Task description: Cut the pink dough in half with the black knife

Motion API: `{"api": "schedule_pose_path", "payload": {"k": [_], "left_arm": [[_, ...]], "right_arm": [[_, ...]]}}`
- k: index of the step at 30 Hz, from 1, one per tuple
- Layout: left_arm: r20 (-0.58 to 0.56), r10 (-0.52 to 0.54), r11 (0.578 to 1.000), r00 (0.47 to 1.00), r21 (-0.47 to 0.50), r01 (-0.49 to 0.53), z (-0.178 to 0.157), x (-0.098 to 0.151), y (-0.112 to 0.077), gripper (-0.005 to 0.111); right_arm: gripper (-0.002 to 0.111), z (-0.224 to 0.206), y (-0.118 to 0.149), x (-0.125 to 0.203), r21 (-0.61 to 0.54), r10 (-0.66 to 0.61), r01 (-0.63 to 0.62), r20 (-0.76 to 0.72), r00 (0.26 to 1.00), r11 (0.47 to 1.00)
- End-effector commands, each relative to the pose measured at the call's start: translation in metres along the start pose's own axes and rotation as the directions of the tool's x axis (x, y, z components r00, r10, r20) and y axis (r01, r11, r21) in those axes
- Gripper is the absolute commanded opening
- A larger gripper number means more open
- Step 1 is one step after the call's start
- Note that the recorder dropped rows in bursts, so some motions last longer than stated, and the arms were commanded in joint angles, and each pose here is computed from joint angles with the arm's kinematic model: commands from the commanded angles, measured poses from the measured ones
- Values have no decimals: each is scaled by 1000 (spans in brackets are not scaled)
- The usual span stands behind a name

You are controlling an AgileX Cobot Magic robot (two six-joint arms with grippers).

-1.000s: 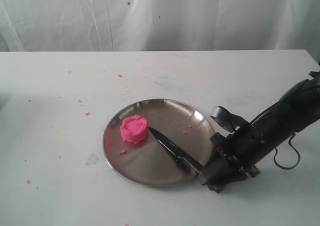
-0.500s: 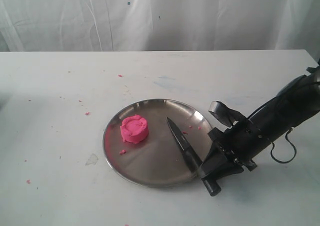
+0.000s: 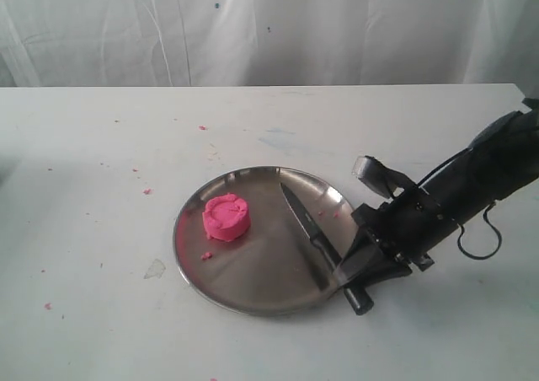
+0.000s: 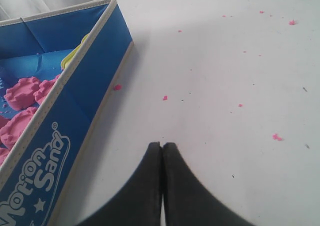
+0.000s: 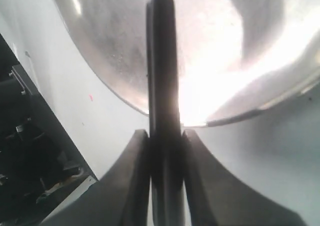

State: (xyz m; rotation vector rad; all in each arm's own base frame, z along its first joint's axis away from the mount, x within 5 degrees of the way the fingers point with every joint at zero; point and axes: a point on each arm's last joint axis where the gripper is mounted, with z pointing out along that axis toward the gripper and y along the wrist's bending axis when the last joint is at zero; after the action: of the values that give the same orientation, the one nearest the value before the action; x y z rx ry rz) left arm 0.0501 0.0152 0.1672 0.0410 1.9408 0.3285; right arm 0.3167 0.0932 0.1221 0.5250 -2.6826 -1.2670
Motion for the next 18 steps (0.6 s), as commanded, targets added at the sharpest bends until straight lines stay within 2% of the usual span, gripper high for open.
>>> {"api": "schedule_pose_path", "payload": {"k": [1,8,13,16,18], "left_arm": [[4,1,1000,1000,-4,-1,0,0,0,0],[4,1,1000,1000,-4,-1,0,0,0,0],[4,1,1000,1000,-4,-1,0,0,0,0],[4,1,1000,1000,-4,-1,0,0,0,0],[10,167,985,986,-40,-167,0,-1,3,0]], "right_arm": [[0,-25,32,-1,15,-93,92,78,993,996],[0,-58,106,14,89,-289,276,180,940,957],[0,-69,174,44,157,-501,477,198,843,865],[0,-74,194,57,280,-608,550,197,769,787],[0,-77,200,61,354,-640,554,206,740,754]]}}
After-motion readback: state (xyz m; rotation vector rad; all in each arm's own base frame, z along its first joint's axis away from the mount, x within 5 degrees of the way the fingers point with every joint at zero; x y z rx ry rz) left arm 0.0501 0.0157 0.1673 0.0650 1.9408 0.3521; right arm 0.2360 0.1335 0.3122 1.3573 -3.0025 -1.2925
